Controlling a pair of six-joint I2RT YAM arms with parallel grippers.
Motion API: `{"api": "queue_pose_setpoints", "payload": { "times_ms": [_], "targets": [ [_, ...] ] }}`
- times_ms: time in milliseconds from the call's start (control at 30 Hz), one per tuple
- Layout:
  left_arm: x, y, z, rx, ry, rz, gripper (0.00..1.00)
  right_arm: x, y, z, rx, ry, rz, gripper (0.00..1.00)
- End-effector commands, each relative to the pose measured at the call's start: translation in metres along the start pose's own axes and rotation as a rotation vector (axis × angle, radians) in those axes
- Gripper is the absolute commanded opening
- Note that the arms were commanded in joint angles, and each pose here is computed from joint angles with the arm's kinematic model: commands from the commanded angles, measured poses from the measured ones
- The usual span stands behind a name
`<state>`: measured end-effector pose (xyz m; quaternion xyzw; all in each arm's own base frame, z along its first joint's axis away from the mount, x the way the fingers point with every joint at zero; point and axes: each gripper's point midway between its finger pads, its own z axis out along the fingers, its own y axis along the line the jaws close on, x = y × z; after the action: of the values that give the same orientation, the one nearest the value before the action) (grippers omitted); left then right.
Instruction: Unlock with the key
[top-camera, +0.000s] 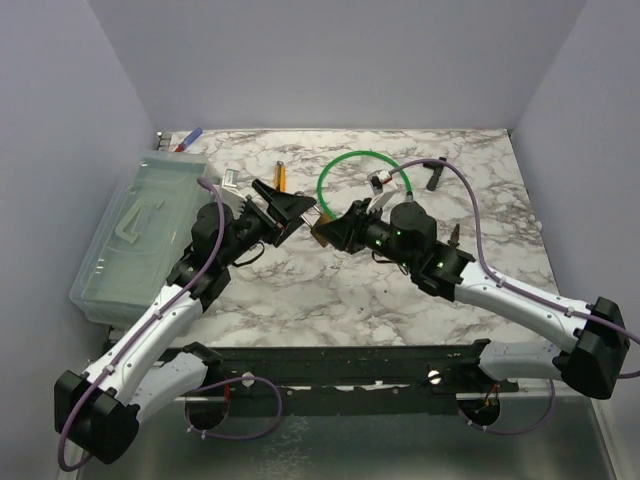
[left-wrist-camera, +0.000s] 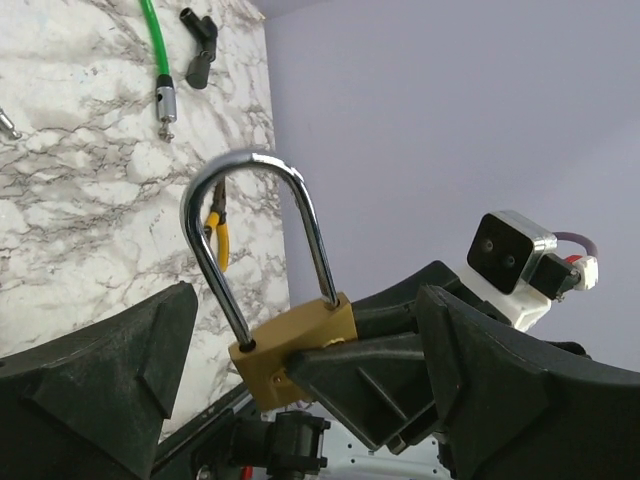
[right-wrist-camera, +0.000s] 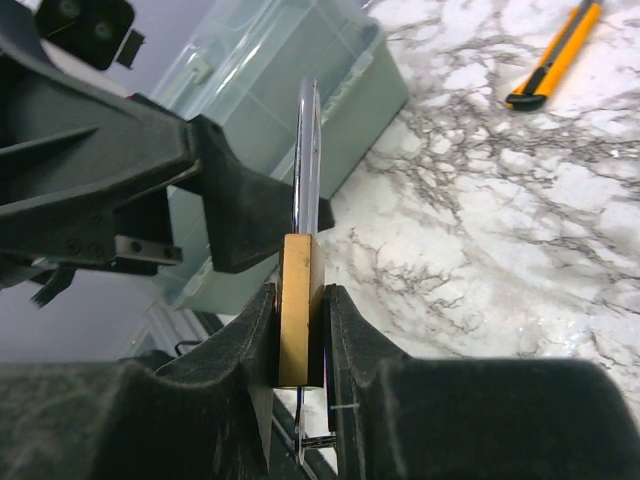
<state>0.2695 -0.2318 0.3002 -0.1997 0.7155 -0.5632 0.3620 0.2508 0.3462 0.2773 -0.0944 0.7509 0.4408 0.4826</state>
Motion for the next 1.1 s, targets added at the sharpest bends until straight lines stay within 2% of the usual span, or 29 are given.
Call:
{"api": "queue_pose_setpoints", "payload": {
  "times_ms": [0, 100, 233, 267, 400, 533, 667, 1067],
  "targets": [
    [0.002, -0.009, -0.007, 0.073, 0.001, 0.052, 0.96, -0.013, 0.037, -0.019, -0.165, -0.014, 0.005, 0.0],
    [0.004, -0.014, -0.008, 0.102, 0.009, 0.048, 0.93, -0.011, 0.041, -0.023, -0.19, -0.003, -0.002, 0.0],
    [0.005, -0.012, -0.004, 0.099, 0.017, 0.034, 0.84, -0.009, 0.046, -0.026, -0.227, -0.001, -0.004, 0.0],
    [0.006, -0.009, -0.003, 0.092, 0.018, 0.029, 0.81, -0.008, 0.047, -0.026, -0.236, 0.0, -0.006, 0.0],
    [0.009, -0.001, 0.001, 0.067, 0.037, 0.003, 0.57, -0.002, 0.047, -0.023, -0.252, 0.019, -0.027, 0.0],
    [0.013, 0.006, 0.004, 0.048, 0.059, -0.017, 0.47, 0.0, 0.042, -0.019, -0.233, 0.021, -0.068, 0.0],
    [0.017, 0.019, 0.005, -0.003, 0.072, -0.038, 0.43, 0.001, 0.038, -0.014, -0.216, 0.042, -0.145, 0.0],
    [0.026, 0.051, 0.006, -0.152, 0.113, -0.075, 0.41, 0.009, 0.022, -0.005, -0.156, 0.158, -0.368, 0.0]
  ]
}}
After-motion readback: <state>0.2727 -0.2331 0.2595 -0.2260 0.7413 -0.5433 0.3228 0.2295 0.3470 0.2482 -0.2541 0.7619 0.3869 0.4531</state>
